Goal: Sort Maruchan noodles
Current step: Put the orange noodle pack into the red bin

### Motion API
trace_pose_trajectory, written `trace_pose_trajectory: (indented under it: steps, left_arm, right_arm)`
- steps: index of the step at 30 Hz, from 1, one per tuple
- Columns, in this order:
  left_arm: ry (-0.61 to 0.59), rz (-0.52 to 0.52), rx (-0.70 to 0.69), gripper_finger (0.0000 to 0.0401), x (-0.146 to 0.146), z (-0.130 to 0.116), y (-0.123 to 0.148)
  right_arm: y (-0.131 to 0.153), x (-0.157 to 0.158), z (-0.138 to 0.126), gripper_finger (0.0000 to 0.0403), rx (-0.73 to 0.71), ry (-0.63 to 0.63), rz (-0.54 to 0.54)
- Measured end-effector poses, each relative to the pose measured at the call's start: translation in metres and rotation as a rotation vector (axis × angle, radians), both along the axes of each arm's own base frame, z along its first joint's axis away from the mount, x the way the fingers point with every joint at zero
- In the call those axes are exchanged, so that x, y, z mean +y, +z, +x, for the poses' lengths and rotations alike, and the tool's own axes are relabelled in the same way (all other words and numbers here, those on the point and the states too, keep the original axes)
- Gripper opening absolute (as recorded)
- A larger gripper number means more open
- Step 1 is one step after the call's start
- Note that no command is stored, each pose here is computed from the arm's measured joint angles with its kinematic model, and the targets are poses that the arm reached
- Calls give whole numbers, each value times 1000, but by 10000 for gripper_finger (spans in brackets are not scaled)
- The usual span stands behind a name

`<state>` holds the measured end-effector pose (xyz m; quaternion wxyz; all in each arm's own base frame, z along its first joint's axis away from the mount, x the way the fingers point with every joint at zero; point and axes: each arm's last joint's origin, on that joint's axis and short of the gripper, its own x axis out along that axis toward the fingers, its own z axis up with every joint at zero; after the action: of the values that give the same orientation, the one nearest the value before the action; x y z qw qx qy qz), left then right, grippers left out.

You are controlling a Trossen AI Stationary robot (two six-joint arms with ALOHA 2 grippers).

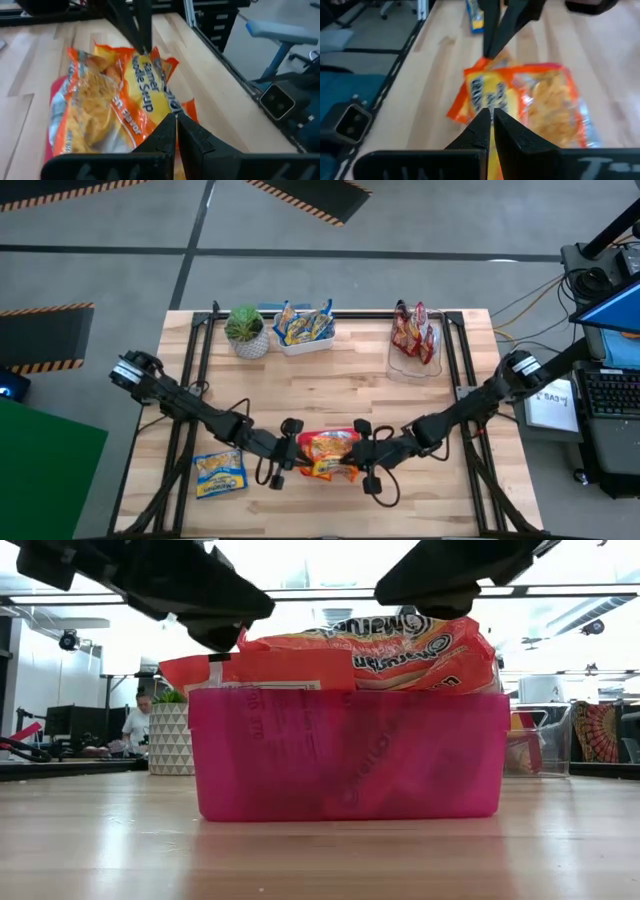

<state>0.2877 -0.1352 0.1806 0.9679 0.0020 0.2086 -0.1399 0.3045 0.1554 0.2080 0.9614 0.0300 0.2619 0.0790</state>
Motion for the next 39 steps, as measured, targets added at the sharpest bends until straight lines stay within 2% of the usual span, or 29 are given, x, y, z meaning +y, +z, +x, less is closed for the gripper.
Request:
trace_pose_trajectory:
  steps: [10,19,26,31,35,39]
  left_arm:
    - [15,9,63,0,-3,7,-28]
    - [46,4,157,0,0,0,-27]
    - [24,14,77,0,2,-3,-6]
    - [65,107,-35,0,3,1,6]
    - [159,191,-72,0,9,7,2]
    - [192,200,-67,0,17,14,-6]
  right_arm:
    - [-33,5,8,13,90,-15,-28]
    - [-32,4,5,13,114,-7,-38]
    - [-9,1,-1,13,57,8,-17]
    - [3,-1,-5,13,12,16,-46]
    - [6,-4,-5,13,-7,-1,-95]
    - [2,-10,-3,13,-1,-18,-123]
